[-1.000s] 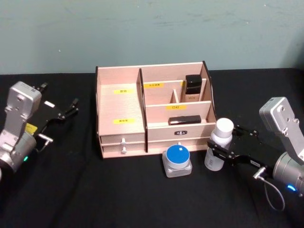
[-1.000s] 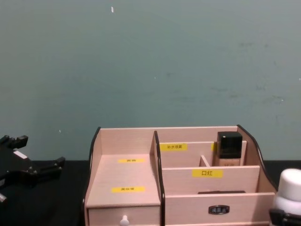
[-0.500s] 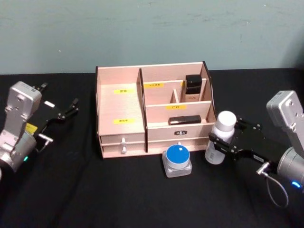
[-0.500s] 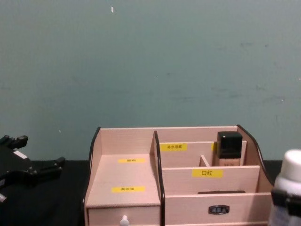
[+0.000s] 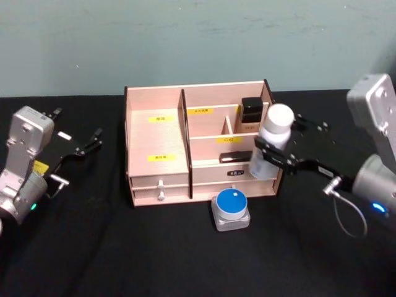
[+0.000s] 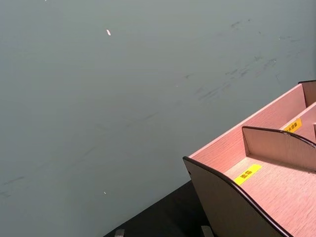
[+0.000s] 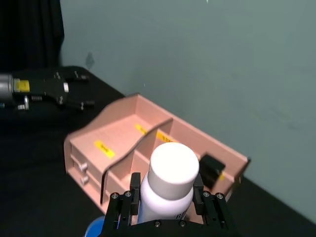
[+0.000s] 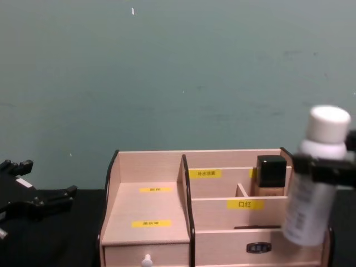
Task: Pick up the facial cleanser and watermelon frost from the table and place them into the tiered storage box.
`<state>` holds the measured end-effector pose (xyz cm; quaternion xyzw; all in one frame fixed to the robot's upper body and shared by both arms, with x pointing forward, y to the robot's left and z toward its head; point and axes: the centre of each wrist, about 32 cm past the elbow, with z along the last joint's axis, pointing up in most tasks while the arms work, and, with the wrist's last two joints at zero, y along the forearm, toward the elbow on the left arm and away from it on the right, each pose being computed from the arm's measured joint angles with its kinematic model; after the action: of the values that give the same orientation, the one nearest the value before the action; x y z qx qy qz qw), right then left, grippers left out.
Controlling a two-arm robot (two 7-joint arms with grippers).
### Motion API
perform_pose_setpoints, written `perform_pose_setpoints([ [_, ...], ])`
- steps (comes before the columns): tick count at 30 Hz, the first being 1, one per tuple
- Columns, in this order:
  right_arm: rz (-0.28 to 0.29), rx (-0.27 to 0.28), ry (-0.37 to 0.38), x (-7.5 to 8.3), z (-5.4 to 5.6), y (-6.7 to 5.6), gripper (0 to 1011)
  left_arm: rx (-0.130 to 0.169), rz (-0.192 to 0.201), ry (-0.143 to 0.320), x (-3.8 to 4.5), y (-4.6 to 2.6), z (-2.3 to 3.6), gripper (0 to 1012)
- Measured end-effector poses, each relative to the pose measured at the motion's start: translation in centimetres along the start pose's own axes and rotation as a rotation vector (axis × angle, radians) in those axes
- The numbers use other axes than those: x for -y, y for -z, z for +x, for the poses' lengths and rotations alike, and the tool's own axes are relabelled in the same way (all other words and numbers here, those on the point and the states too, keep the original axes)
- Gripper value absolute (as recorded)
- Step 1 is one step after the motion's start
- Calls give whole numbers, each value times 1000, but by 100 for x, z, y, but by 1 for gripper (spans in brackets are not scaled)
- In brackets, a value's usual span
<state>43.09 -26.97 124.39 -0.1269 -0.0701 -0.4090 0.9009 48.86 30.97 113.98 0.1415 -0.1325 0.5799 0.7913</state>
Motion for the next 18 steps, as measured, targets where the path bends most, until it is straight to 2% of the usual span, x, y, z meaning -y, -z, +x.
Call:
perform_pose_setpoints([
  [8,42,21,-30,-270,-9,-206,618,0,0,0,0,0,0,1001],
  [18,64,30,-31,-582,9,-297,618,0,0,0,0,0,0,1001],
])
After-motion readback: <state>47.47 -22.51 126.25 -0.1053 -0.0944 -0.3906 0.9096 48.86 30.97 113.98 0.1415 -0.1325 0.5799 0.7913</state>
